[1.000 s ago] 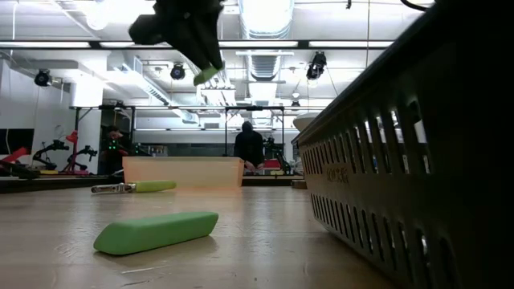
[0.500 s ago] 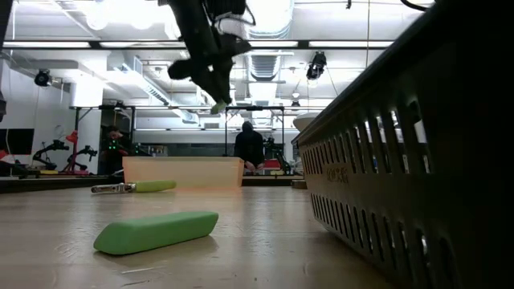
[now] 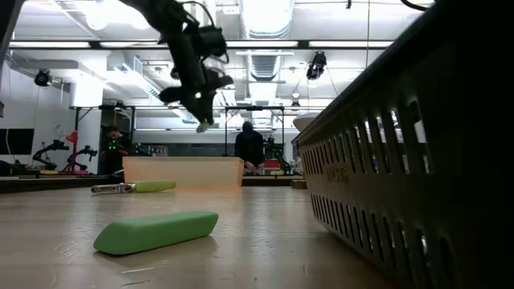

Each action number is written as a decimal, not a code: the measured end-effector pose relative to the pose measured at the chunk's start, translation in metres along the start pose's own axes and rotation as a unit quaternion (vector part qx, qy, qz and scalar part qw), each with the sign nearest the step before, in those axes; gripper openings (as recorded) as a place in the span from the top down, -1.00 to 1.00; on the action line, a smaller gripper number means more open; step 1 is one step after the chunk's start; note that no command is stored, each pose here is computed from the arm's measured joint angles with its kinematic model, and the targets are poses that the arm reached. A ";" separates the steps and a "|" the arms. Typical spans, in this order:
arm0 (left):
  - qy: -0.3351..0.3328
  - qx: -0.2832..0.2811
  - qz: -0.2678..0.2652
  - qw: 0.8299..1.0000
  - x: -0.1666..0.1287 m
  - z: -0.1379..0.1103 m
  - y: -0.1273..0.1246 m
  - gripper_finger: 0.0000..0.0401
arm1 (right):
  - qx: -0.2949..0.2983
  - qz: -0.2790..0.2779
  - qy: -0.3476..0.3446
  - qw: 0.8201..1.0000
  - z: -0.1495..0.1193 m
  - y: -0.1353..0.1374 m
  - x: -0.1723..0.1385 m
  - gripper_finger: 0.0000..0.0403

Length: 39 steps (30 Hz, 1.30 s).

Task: Pick & Place School Supplies
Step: Put the green eraser into the orange bin

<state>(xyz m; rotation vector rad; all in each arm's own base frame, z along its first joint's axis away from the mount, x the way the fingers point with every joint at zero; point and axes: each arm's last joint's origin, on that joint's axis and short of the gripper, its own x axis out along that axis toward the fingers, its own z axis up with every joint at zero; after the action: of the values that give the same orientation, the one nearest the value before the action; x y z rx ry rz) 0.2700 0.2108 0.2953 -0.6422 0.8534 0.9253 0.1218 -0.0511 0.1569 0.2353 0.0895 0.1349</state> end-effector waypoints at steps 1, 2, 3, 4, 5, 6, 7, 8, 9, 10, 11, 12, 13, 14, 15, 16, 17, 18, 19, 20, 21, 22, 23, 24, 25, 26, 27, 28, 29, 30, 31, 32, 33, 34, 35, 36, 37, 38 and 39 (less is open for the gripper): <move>0.007 -0.012 -0.002 1.000 0.004 0.002 0.005 0.60 | 0.000 0.000 0.000 1.000 0.000 0.000 0.000 0.12; 0.012 -0.022 -0.003 1.000 0.008 0.004 0.009 0.60 | 0.000 0.000 0.000 1.000 0.000 0.000 0.000 0.12; 0.017 -0.032 -0.003 0.999 0.012 0.006 0.013 0.60 | 0.000 0.000 0.000 1.000 0.000 0.000 0.000 0.12; 0.022 -0.039 -0.004 0.999 0.016 0.007 0.018 0.60 | 0.000 0.000 0.000 1.000 0.000 0.000 0.000 0.12; 0.027 -0.045 -0.008 0.999 0.021 0.009 0.021 0.60 | 0.000 0.000 0.000 1.000 0.000 0.000 0.000 0.12; 0.033 -0.051 -0.014 0.998 0.026 0.011 0.025 0.60 | 0.000 0.000 0.000 1.000 0.000 0.000 0.000 0.12; 0.039 -0.053 -0.023 0.998 0.031 0.012 0.028 0.60 | 0.000 0.000 0.000 1.000 0.000 0.000 0.000 0.12; 0.046 -0.054 -0.034 0.997 0.036 0.013 0.030 0.60 | 0.000 0.000 0.000 1.000 0.000 0.000 0.000 0.12; 0.051 -0.057 -0.045 0.996 0.041 0.015 0.032 0.60 | 0.000 0.000 0.000 1.000 0.000 0.000 0.000 0.12; 0.057 -0.059 -0.055 0.995 0.047 0.015 0.032 0.60 | 0.000 0.000 0.000 1.000 0.000 0.000 0.000 0.12; 0.065 -0.060 -0.065 0.994 0.053 0.015 0.032 0.60 | 0.000 0.000 0.000 1.000 0.000 0.000 0.000 0.12; 0.072 -0.060 -0.074 0.993 0.059 0.015 0.031 0.60 | 0.000 0.000 0.000 1.000 0.000 0.000 0.000 0.12; 0.078 -0.059 -0.079 0.992 0.066 0.014 0.030 0.60 | 0.000 0.000 0.000 1.000 0.000 0.000 0.000 0.12; 0.081 -0.059 -0.083 0.991 0.073 0.014 0.030 0.60 | 0.000 0.000 0.000 1.000 0.000 0.000 0.000 0.12; 0.085 -0.059 -0.086 0.991 0.079 0.014 0.029 0.60 | 0.000 0.000 0.000 1.000 0.000 0.000 0.000 0.12; 0.088 -0.060 -0.091 0.990 0.086 0.013 0.028 0.60 | 0.000 0.000 0.000 1.000 0.000 0.000 0.000 0.12; 0.090 -0.060 -0.094 0.990 0.091 0.013 0.028 0.60 | 0.000 0.000 0.000 1.000 0.000 0.000 0.000 0.12; 0.094 -0.062 -0.095 0.989 0.096 0.012 0.028 0.60 | 0.000 0.000 0.000 1.000 0.000 0.000 0.000 0.12; 0.100 -0.065 -0.095 0.988 0.101 0.011 0.028 0.60 | 0.000 0.000 0.000 1.000 0.000 0.000 0.000 0.12; 0.105 -0.069 -0.094 0.988 0.105 0.010 0.028 0.60 | 0.000 0.000 0.000 1.000 0.000 0.000 0.000 0.12; 0.109 -0.069 -0.093 0.987 0.108 0.009 0.028 0.60 | 0.000 0.000 0.000 1.000 0.000 0.000 0.000 0.12; 0.112 -0.069 -0.091 0.987 0.111 0.008 0.028 0.60 | 0.000 0.000 0.000 1.000 0.000 0.000 0.000 0.12; 0.114 -0.069 -0.090 0.987 0.113 0.008 0.028 0.60 | 0.000 0.000 0.000 1.000 0.000 0.000 0.000 0.12; 0.117 -0.069 -0.089 0.987 0.115 0.007 0.028 0.60 | 0.000 0.000 0.000 1.000 0.000 0.000 0.000 0.12; 0.118 -0.069 -0.088 0.987 0.117 0.007 0.028 0.60 | 0.000 0.000 0.000 1.000 0.000 0.000 0.000 0.12; 0.118 -0.070 -0.087 0.987 0.118 0.007 0.028 0.60 | 0.000 0.000 0.000 1.000 0.000 0.000 0.000 0.12; 0.115 -0.069 -0.084 0.987 0.118 0.007 0.028 0.60 | 0.000 0.000 0.000 1.000 0.000 0.000 0.000 0.12; 0.110 -0.068 -0.081 0.988 0.119 0.008 0.028 0.60 | 0.000 0.000 0.000 1.000 0.000 0.000 0.000 0.12; 0.105 -0.067 -0.074 0.990 0.119 0.008 0.029 0.59 | 0.000 0.000 0.000 1.000 0.000 0.000 0.000 0.12; 0.101 -0.067 -0.064 0.991 0.119 0.008 0.029 0.58 | 0.000 0.000 0.000 1.000 0.000 0.000 0.000 0.12; 0.097 -0.066 -0.056 0.992 0.119 0.009 0.030 0.57 | 0.000 0.000 0.000 1.000 0.000 0.000 0.000 0.12; 0.095 -0.064 -0.048 0.992 0.119 0.009 0.030 0.55 | 0.000 0.000 0.000 1.000 0.000 0.000 0.000 0.12; 0.093 -0.061 -0.043 0.993 0.119 0.009 0.030 0.53 | 0.000 0.000 0.000 1.000 0.000 0.000 0.000 0.12; 0.092 -0.057 -0.043 0.993 0.119 0.009 0.031 0.51 | 0.000 0.000 0.000 1.000 0.000 0.000 0.000 0.12; 0.092 -0.051 -0.043 0.994 0.119 0.009 0.031 0.48 | 0.000 0.000 0.000 1.000 0.000 0.000 0.000 0.12; 0.091 -0.046 -0.043 0.994 0.119 0.009 0.031 0.47 | 0.000 0.000 0.000 1.000 0.000 0.000 0.000 0.12; 0.092 -0.039 -0.043 0.994 0.119 0.009 0.031 0.45 | 0.000 0.000 0.000 1.000 0.000 0.000 0.000 0.12; 0.094 -0.035 -0.043 0.994 0.119 0.008 0.031 0.43 | 0.000 0.000 0.000 1.000 0.000 0.000 0.000 0.12; 0.097 -0.033 -0.042 0.994 0.119 0.008 0.031 0.41 | 0.000 0.000 0.000 1.000 0.000 0.000 0.000 0.12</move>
<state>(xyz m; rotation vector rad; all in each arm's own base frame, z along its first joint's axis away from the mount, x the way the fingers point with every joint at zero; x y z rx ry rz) 0.2847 0.2805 0.1950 -0.8293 0.9632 0.8268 0.1218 -0.0511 0.1569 0.2353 0.0895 0.1351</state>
